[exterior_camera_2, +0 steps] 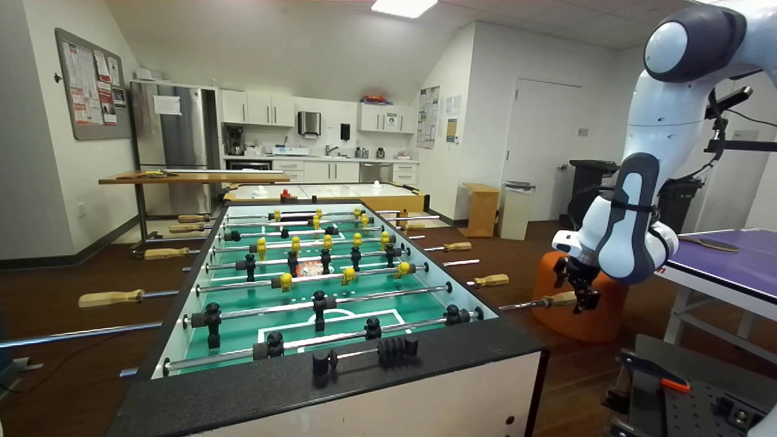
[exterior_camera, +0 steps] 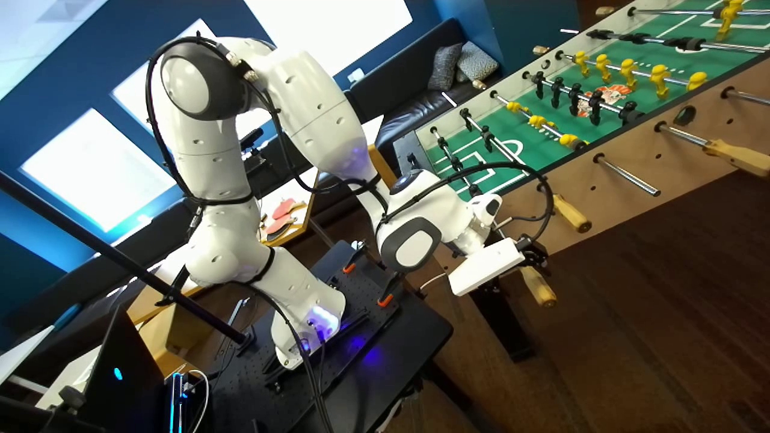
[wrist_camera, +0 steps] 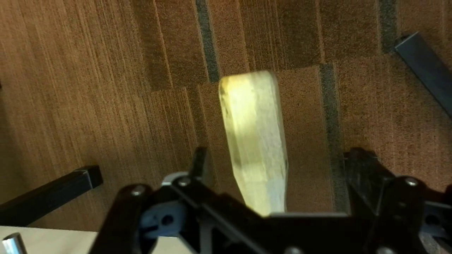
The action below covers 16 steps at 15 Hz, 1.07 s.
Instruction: Pull the black rod to the right and rotate it
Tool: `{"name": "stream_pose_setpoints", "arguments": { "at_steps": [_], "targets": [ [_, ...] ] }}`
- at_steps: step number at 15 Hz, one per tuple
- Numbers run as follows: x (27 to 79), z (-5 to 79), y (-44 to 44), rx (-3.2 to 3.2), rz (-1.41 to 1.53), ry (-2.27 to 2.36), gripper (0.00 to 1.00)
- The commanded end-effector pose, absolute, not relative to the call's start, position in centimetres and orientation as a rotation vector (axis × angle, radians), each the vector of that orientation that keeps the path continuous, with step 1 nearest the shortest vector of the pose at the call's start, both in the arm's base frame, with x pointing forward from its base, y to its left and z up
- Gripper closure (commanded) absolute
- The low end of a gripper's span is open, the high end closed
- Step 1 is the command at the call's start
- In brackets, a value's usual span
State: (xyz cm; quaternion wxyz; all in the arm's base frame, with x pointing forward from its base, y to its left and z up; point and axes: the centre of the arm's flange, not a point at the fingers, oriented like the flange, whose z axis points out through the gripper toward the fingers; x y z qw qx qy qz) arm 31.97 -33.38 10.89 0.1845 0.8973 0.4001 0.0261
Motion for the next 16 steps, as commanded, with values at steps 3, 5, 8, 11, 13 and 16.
{"name": "stream_pose_setpoints", "arguments": {
  "at_steps": [3,5,8,11,13,16],
  "targets": [
    [31.7,9.7,-33.8,2.513,0.06,1.108,0.31],
    [31.9,9.5,-33.9,2.512,0.058,1.113,0.47],
    [32.2,9.2,-34.0,2.506,0.051,1.122,0.69],
    [32.3,9.9,-34.0,2.498,0.03,1.142,0.81],
    [32.1,11.0,-34.3,2.504,0.012,1.166,0.81],
    [32.7,12.9,-35.8,2.541,-0.033,1.237,0.81]
  ]
}}
